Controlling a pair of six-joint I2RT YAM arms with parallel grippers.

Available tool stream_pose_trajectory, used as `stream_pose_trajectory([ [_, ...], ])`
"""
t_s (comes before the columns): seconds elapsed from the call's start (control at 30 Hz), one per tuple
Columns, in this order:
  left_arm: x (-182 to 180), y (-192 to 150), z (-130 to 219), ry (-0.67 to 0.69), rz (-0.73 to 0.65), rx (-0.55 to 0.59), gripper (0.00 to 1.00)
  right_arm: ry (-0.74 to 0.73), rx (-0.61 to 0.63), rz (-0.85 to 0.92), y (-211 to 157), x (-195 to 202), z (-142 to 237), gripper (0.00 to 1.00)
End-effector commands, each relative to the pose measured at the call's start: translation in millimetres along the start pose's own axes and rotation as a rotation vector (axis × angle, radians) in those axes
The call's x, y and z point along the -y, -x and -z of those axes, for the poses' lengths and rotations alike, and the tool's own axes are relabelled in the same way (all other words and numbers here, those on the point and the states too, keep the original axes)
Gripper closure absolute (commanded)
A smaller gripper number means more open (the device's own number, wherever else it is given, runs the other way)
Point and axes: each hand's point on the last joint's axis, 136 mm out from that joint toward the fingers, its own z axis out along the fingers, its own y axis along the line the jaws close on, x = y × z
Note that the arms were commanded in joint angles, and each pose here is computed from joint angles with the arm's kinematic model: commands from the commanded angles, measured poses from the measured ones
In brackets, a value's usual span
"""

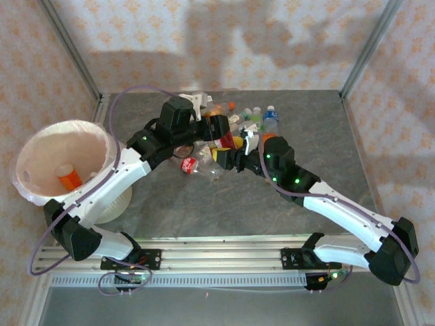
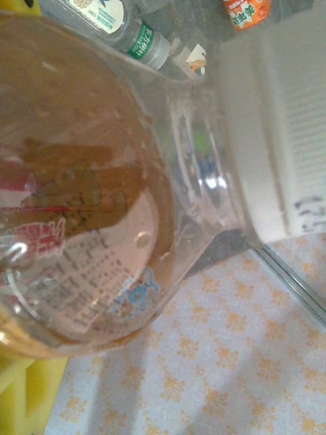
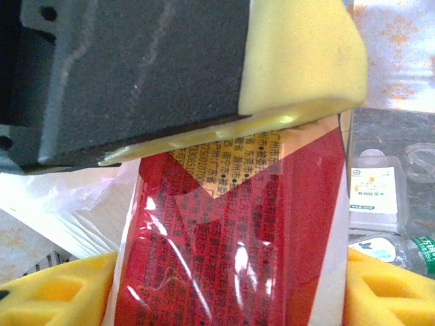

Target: Put the plastic bottles in the bin

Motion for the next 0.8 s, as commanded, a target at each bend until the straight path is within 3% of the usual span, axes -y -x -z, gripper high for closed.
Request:
stream_pose_trajectory([
  [0.0,17.3,9.9,17.5,-0.065,-0.064,0.049,0.44,0.047,0.041,-0.004,18.0,-14.7,7.8,0.29],
  [0.47,1.4,25.2,32.5,0.042,-0.104,0.117,0.5,0.055,-0.028,0.104,7.7,-18.3,17.1,0.12],
  [0.63,-4.7,30.5,40.4,0.065,-0.099,0.143,0.51,0.051,-0.03,0.138,8.1,-19.0,22.9,0.01],
  [0.77,-10.7,37.2,51.2,0.089,-0.089,0.182,0.52,0.045,-0.025,0.161,9.1,-18.9,27.9,0.01],
])
